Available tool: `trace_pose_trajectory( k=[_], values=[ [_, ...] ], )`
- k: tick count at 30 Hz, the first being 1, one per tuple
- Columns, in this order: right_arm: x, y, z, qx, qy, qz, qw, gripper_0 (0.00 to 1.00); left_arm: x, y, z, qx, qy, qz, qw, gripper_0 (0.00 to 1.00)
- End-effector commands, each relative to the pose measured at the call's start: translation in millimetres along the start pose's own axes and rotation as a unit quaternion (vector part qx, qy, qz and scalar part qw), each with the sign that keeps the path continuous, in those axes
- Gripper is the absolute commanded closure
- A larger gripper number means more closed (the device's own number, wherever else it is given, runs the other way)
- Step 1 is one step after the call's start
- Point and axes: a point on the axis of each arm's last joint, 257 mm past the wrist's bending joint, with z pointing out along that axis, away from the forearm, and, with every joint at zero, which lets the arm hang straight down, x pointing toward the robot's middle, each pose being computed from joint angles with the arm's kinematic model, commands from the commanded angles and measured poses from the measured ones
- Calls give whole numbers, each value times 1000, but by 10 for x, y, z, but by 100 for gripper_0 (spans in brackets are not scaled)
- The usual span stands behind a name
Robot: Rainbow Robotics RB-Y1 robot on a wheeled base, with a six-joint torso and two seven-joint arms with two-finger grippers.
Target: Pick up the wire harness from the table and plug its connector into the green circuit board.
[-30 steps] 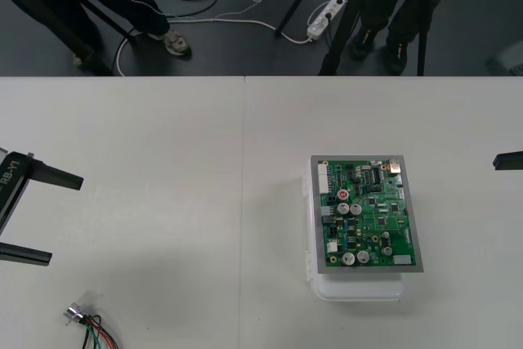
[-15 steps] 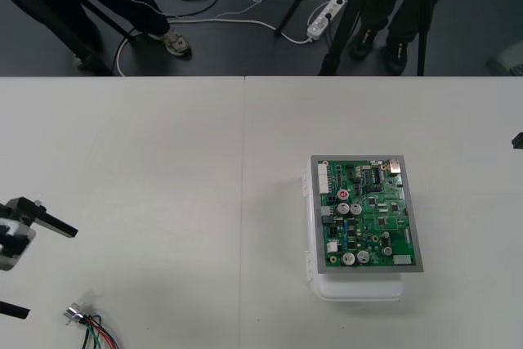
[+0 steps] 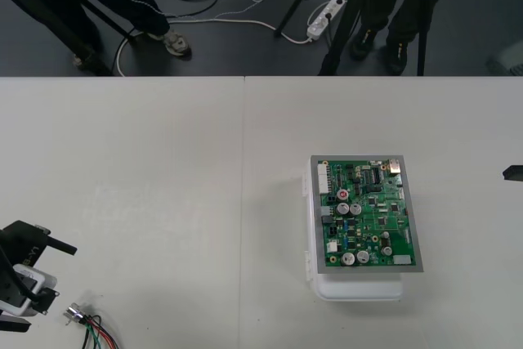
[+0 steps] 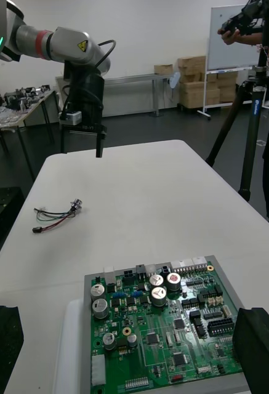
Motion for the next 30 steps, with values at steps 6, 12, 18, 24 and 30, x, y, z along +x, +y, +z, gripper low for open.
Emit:
trace_pose_trajectory(
  k=[6,12,18,24,30],
  values=[
    [375,26,108,-1,-14,-15,1000,0,76,68,144,-75,62,73,993,0],
    [436,45,174,-14,-39,-30,999,0,144,63,178,-99,93,106,985,0],
    [344,132,197,-50,-60,-41,996,0,255,97,175,-117,126,145,974,0],
    [293,190,190,-69,-69,-60,993,0,272,98,266,-127,140,180,965,0],
    [306,161,182,-68,-67,-75,993,0,364,81,298,-125,167,207,956,0]
  ],
)
